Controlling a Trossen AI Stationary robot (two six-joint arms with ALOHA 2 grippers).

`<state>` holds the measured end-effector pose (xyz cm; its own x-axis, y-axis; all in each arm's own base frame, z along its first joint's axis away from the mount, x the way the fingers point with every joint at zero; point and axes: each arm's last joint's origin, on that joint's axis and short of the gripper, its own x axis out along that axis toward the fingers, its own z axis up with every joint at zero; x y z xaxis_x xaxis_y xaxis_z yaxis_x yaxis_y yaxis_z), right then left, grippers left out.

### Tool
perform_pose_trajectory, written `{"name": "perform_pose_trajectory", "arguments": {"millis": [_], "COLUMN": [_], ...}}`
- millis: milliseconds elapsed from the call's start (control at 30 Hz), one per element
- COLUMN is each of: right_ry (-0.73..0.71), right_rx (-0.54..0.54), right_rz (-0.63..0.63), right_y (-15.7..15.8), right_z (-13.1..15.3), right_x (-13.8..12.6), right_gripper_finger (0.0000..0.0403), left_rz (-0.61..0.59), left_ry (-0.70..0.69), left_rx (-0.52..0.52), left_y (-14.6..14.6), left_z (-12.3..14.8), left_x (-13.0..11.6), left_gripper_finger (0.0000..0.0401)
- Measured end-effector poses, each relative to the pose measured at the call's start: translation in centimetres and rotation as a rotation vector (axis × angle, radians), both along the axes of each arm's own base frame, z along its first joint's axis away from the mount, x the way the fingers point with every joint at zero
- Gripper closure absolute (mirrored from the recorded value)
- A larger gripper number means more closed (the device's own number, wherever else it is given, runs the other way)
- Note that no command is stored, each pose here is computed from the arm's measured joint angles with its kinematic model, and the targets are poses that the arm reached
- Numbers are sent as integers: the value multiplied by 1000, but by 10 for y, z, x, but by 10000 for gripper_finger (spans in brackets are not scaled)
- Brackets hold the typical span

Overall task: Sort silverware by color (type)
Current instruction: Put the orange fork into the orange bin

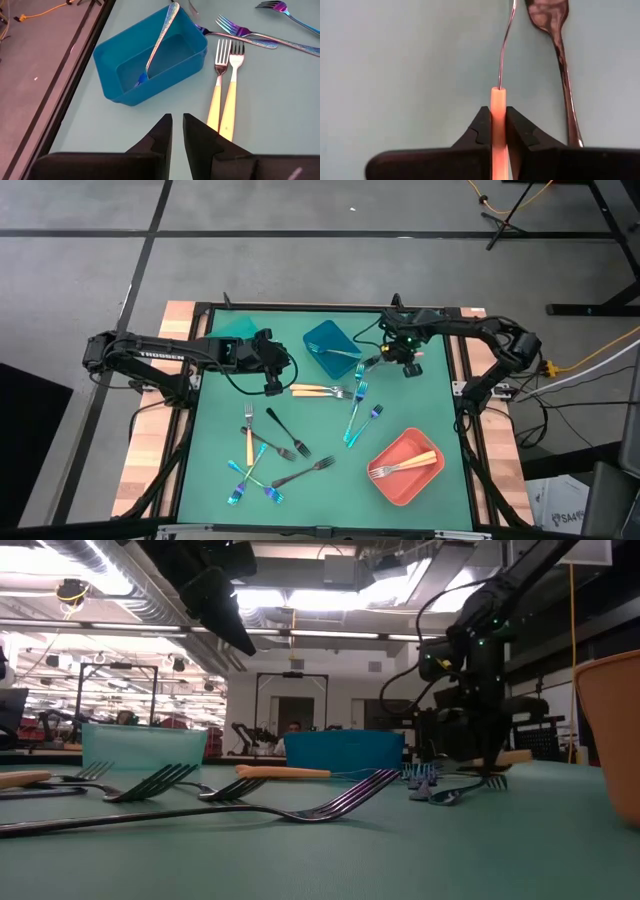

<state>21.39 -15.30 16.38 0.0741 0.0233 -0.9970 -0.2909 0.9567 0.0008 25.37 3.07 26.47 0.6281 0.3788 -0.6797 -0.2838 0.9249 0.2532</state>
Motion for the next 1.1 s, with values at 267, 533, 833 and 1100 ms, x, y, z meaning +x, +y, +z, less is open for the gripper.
{"name": "perform_pose_trajectory", "arguments": {"millis": [267, 533, 833, 1100], "right_ry": [70, 162, 186, 175], "right_rx": [48, -13, -81, -104], "right_rz": [11, 154, 258, 301], "right_y": [2, 30, 83, 138], "right_z": [21, 52, 88, 109], "right_x": [2, 23, 49, 58], "right_gripper_finger": [391, 391, 391, 391], "left_rz": [0, 0, 0, 0], "left_ry": [0, 0, 0, 0], "left_rx": [0, 0, 0, 0], "left_y": [0, 0, 0, 0], "left_z": [0, 0, 0, 0], "left_x": [0, 0, 0, 0], "left_gripper_finger": [362, 362, 362, 362]}}
